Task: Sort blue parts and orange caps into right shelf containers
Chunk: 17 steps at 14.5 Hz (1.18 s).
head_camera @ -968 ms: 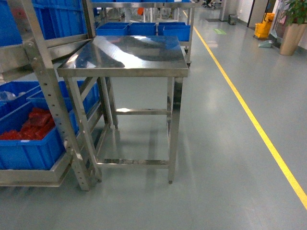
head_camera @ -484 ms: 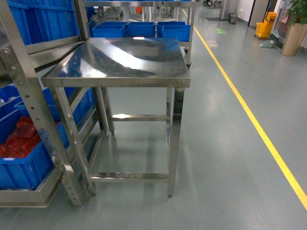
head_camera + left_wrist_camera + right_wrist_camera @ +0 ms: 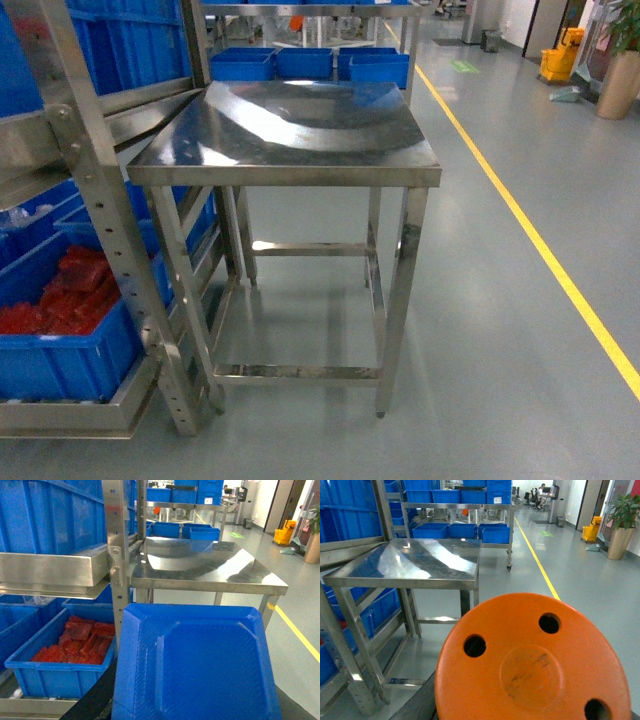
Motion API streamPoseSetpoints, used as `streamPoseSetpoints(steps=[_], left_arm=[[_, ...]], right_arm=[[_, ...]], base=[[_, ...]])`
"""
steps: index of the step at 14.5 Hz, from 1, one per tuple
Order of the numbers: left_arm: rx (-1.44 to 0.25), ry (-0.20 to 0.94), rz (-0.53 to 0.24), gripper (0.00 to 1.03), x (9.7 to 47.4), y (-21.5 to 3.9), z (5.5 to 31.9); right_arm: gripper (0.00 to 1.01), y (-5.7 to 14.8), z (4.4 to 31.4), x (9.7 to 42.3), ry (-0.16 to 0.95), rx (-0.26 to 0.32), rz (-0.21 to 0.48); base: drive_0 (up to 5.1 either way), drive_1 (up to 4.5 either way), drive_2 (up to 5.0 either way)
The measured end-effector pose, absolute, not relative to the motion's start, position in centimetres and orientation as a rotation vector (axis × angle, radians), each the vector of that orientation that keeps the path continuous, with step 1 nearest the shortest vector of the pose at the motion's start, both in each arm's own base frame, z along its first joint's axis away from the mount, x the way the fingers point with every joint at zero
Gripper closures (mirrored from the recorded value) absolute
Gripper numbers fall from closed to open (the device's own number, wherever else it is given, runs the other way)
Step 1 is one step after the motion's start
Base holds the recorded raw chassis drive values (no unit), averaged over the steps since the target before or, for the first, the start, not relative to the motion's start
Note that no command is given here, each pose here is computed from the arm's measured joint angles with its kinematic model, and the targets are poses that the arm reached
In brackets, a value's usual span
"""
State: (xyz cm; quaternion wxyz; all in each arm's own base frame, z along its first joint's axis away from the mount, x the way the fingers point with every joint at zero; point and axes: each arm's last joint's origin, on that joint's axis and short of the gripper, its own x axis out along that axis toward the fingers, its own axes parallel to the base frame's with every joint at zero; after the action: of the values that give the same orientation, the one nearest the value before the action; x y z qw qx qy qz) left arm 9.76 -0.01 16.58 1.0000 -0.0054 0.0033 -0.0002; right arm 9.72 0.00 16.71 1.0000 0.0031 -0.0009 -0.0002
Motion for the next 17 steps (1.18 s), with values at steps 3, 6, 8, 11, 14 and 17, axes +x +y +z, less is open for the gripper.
streamPoseSetpoints(steps=[3, 6, 8, 11, 14, 17], left_arm=[[-0.01, 0.006, -0.001, 0.61, 9.76, -0.01, 16.59], [-0.01, 0.006, 0.0, 0.61, 9.76, -0.01, 16.59], [-0.011, 0.006, -0.001, 0.61, 9.76, -0.01, 16.58], [-0.01, 0.006, -0.001, 0.61, 9.76, -0.01, 16.59], [-0.01, 0.004, -0.001, 0.61, 9.76, -0.01, 16.61], [-0.01, 0.006, -0.001, 0.61, 9.76, -0.01, 16.59]], right_arm=[[0.56, 0.0, 16.71, 9.72, -0.002, 0.007, 0.0], [0.56, 0.0, 16.7, 9.72, -0.001, 0.006, 0.0], [0.56, 0.0, 16.69, 9.72, 0.001, 0.006, 0.0], [0.56, 0.0, 16.7, 9.72, -0.001, 0.006, 0.0], [0.56, 0.0, 16.75, 9.72, -0.006, 0.006, 0.0], [0.56, 0.0, 16.7, 9.72, -0.001, 0.007, 0.0]], base=[[-0.1, 4.07, -4.2], [-0.1, 4.07, -4.2], [-0.1, 4.07, -4.2], [-0.1, 4.07, -4.2], [-0.1, 4.07, -4.2], [-0.1, 4.07, -4.2]])
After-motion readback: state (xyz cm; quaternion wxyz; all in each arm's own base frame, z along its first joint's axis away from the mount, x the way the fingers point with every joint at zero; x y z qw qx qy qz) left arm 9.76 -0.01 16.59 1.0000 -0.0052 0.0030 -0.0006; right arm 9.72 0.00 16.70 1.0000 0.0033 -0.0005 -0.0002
